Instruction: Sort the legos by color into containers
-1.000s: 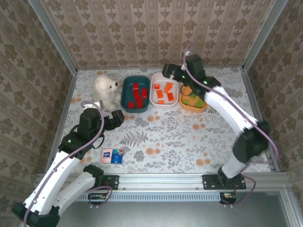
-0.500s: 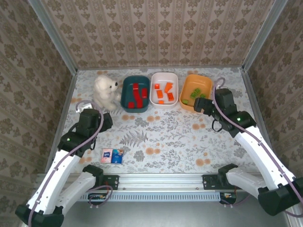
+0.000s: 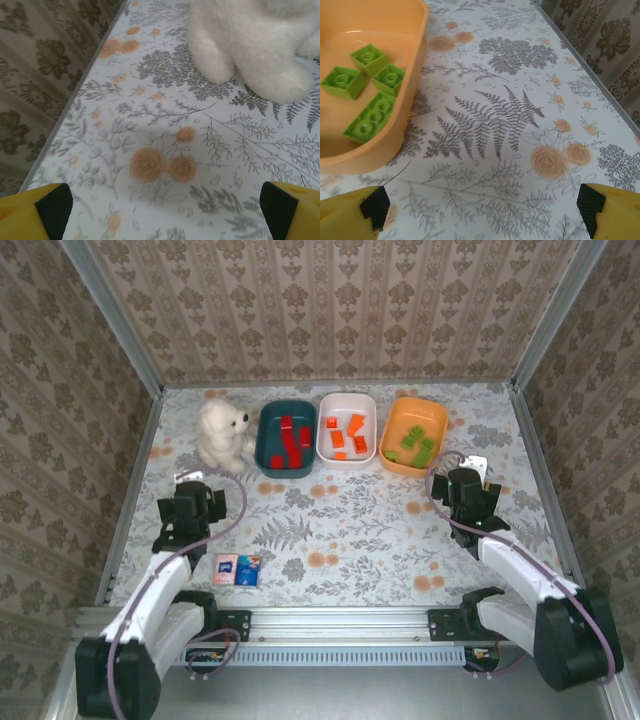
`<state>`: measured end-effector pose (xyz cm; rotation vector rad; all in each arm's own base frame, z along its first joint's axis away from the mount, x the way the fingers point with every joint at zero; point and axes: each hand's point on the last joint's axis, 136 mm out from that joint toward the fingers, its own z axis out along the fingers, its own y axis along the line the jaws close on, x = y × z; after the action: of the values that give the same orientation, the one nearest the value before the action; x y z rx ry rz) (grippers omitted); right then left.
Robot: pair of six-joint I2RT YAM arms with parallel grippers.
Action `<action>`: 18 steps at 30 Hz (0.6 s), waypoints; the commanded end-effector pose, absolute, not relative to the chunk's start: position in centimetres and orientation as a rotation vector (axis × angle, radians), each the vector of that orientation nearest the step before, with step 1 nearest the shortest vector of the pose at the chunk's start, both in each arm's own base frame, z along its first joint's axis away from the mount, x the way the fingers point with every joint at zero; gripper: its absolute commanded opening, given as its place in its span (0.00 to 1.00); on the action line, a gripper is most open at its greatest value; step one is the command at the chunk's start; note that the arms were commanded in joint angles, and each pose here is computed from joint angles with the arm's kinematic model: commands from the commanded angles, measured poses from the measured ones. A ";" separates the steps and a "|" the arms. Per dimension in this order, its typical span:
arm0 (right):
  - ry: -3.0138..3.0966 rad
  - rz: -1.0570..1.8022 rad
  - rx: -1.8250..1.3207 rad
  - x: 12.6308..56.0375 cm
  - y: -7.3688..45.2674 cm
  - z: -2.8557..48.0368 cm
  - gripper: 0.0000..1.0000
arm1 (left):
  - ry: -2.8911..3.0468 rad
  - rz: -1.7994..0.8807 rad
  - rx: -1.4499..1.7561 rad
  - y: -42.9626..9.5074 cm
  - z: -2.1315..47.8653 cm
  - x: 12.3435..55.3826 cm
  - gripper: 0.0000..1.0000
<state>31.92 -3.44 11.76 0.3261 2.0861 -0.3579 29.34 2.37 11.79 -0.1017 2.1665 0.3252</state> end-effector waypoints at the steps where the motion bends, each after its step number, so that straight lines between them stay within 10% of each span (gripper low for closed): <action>1: 1.994 -0.345 0.325 34.2 -4.1 12.0 1.00 | 2.083 0.190 -0.037 0.9 12.1 33.4 1.00; 18: 1.874 -0.099 0.208 38.8 -2.9 10.8 1.00 | 1.984 0.080 0.068 0.1 10.0 40.6 1.00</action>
<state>38.60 -4.11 9.95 0.2669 1.9571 -0.1637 40.45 1.48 9.36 -0.0191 2.0674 0.1222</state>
